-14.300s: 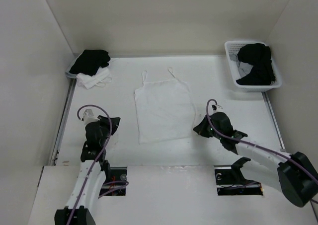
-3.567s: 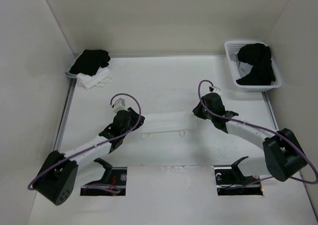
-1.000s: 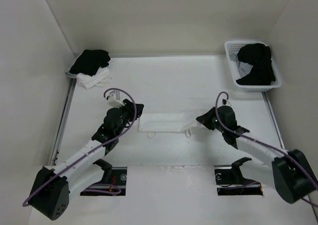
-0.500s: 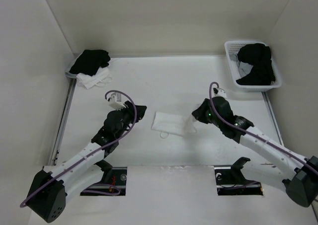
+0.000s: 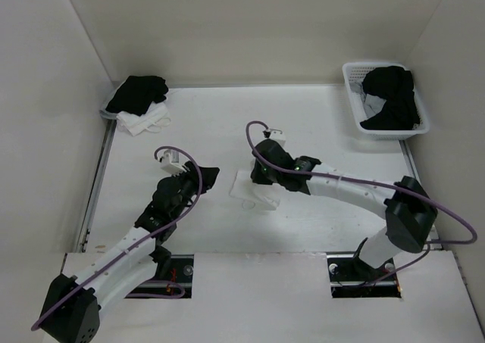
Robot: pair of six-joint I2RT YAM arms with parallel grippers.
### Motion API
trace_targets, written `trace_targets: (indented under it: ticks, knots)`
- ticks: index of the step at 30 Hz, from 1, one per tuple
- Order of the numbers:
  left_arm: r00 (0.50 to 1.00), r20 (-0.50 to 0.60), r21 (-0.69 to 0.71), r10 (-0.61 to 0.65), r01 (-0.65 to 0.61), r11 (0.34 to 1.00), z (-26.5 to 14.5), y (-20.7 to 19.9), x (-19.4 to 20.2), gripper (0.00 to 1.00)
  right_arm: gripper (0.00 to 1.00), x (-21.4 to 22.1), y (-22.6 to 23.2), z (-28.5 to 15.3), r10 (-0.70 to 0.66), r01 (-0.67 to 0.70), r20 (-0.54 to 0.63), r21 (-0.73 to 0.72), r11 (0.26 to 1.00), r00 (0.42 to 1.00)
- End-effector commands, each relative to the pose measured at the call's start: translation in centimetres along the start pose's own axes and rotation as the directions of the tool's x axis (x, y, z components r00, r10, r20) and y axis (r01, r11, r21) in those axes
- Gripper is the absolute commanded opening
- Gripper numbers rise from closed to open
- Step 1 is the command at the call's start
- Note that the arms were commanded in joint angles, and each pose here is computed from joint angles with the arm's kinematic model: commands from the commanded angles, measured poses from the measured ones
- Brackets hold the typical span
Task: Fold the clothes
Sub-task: Fold the tank top
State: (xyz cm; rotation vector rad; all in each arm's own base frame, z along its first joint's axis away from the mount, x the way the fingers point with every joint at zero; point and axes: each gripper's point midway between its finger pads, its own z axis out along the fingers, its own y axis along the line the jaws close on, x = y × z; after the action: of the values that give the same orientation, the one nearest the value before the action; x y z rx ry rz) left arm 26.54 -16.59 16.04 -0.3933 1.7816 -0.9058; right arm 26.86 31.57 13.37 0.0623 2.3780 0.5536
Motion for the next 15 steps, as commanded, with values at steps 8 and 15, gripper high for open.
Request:
trace_targets:
  ticks: [8,15]
  knots:
    - [0.999,0.027,0.021,-0.026,0.025,0.999,-0.1,0.7,-1.5,0.32,0.38,1.2,4.7,5.4,-0.028,0.028,-0.043,0.007,1.000,0.999]
    - [0.999,0.027,0.010,-0.027,0.026,1.000,0.4,0.7,-1.8,0.32,0.49,-1.5,7.7,1.5,0.018,-0.011,0.052,-0.139,0.990,0.998]
